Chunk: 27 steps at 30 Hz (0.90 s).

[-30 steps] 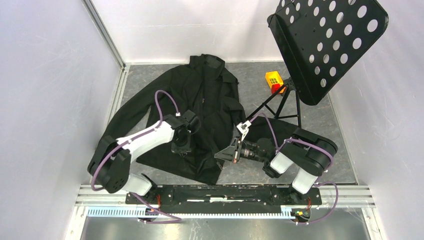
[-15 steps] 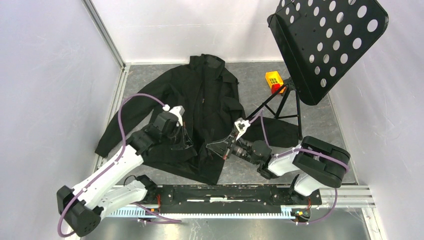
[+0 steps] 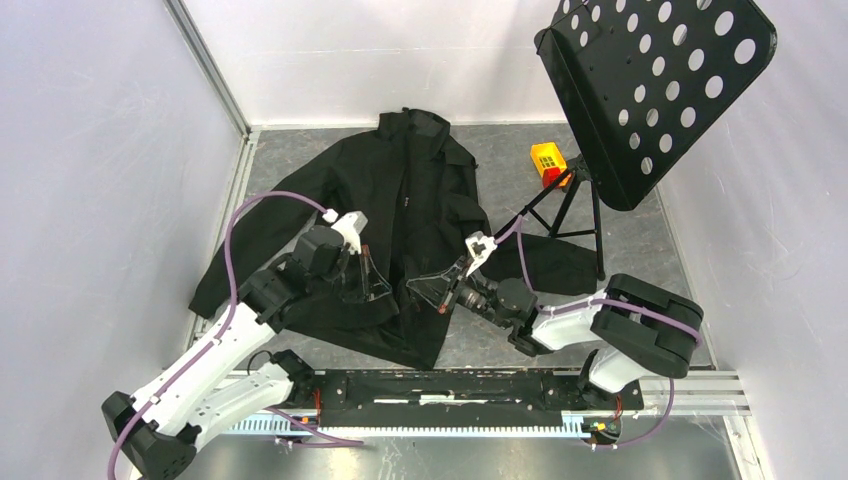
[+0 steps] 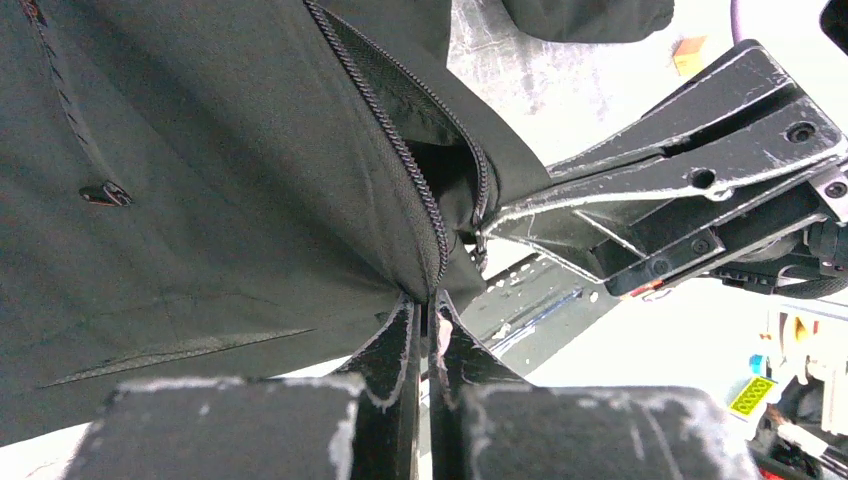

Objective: Zip up the jacket

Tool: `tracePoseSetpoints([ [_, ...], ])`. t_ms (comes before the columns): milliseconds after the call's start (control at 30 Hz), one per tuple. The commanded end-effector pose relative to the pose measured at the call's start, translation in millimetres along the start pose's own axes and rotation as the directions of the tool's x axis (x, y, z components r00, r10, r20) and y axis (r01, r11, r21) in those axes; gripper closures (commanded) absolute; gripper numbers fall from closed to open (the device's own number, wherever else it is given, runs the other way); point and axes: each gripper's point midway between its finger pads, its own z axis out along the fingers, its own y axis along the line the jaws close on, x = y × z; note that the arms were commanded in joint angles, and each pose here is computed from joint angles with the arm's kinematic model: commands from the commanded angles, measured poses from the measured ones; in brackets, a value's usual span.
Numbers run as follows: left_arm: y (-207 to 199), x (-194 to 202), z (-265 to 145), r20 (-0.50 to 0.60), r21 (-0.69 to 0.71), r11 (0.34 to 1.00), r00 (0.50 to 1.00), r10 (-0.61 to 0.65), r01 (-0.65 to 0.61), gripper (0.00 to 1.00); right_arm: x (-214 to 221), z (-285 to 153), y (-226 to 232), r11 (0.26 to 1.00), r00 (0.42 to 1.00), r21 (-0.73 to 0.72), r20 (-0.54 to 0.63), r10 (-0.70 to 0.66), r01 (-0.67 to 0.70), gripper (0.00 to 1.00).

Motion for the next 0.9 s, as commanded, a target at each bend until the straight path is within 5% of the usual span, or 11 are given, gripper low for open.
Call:
tracePoseSetpoints([
  [0, -19, -3, 2, -0.017, 0.085, 0.996, 0.999, -0.030, 0.031, 0.98, -25, 9, 30, 0.993, 0.995, -0.110, 0.092, 0.044, -0.033, 1.00],
  [367, -18, -4, 6, -0.007, 0.081, 0.995, 0.999, -0.053, 0.054, 0.98, -21, 0, 58, 0.938, 0.971, -0.272, 0.042, 0.234, -0.214, 1.00],
  [700, -14, -13, -20, 0.025, 0.013, 0.999, 0.999, -0.034, 0.033, 0.98, -30, -11, 61, 0.822, 0.863, -0.299, -0.012, 0.505, -0.485, 1.00],
  [867, -32, -19, -37, 0.021, 0.054, 0.994, 0.995, -0.099, 0.097, 0.98, -35, -7, 64, 0.792, 0.839, -0.324, -0.010, 0.544, -0.517, 1.00],
])
